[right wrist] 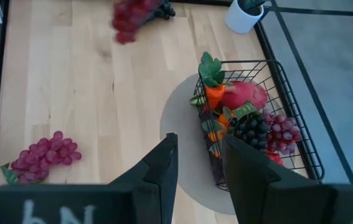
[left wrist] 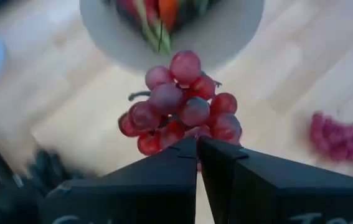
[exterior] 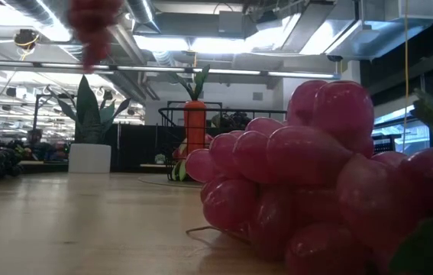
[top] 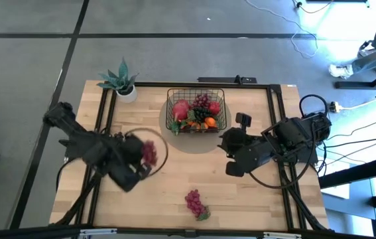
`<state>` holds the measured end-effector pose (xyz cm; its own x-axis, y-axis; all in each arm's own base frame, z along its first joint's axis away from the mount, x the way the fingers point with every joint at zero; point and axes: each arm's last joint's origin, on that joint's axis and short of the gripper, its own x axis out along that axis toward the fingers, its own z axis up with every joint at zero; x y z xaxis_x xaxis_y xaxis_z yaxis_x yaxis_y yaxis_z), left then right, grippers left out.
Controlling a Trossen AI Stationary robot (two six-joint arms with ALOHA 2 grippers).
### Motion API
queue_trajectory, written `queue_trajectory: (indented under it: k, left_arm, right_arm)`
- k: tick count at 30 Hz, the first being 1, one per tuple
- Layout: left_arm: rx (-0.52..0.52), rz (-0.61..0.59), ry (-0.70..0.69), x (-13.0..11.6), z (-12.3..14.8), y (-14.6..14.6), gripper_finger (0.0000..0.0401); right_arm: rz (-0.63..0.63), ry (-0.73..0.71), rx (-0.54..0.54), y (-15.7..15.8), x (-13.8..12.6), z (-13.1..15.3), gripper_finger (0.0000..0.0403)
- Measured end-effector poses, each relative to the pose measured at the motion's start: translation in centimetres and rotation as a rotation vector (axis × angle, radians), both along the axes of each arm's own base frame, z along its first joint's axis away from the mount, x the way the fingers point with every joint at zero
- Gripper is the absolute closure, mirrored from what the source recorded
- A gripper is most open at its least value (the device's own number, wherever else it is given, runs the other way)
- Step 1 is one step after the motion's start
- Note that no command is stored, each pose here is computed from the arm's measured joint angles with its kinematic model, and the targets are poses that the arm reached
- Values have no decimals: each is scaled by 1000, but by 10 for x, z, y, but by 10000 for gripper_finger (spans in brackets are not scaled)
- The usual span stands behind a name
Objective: Build produce basket
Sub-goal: Put the left purple grapes into the black wire basket
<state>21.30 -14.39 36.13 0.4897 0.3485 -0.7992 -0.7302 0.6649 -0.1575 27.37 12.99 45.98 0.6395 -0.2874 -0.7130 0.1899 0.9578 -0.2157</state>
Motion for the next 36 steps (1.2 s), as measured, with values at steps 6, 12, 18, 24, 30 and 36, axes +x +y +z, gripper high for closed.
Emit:
queue_trajectory:
  k: [6, 12, 18, 24, 30, 36]
  left_arm:
    - [144, -59, -42, 18, 52, 48, 401]
    - [246, -23, -13, 33, 71, 103, 401]
    - [324, -5, 26, 52, 70, 152, 401]
    - [356, -38, 1, 75, 57, 194, 401]
    - [366, -59, 47, 100, 22, 223, 401]
    - [340, -82, 82, 121, -13, 243, 401]
  right_arm:
    - [2, 1, -4, 0, 0, 0, 289]
    - [0, 0, -3, 0, 0, 0, 289]
    - [0, 0, -3, 0, 0, 0, 289]
    - [1, 0, -3, 0, 0, 0, 289]
    - [3, 0, -5, 0, 0, 0, 289]
    - [4, 1, -6, 0, 0, 0, 289]
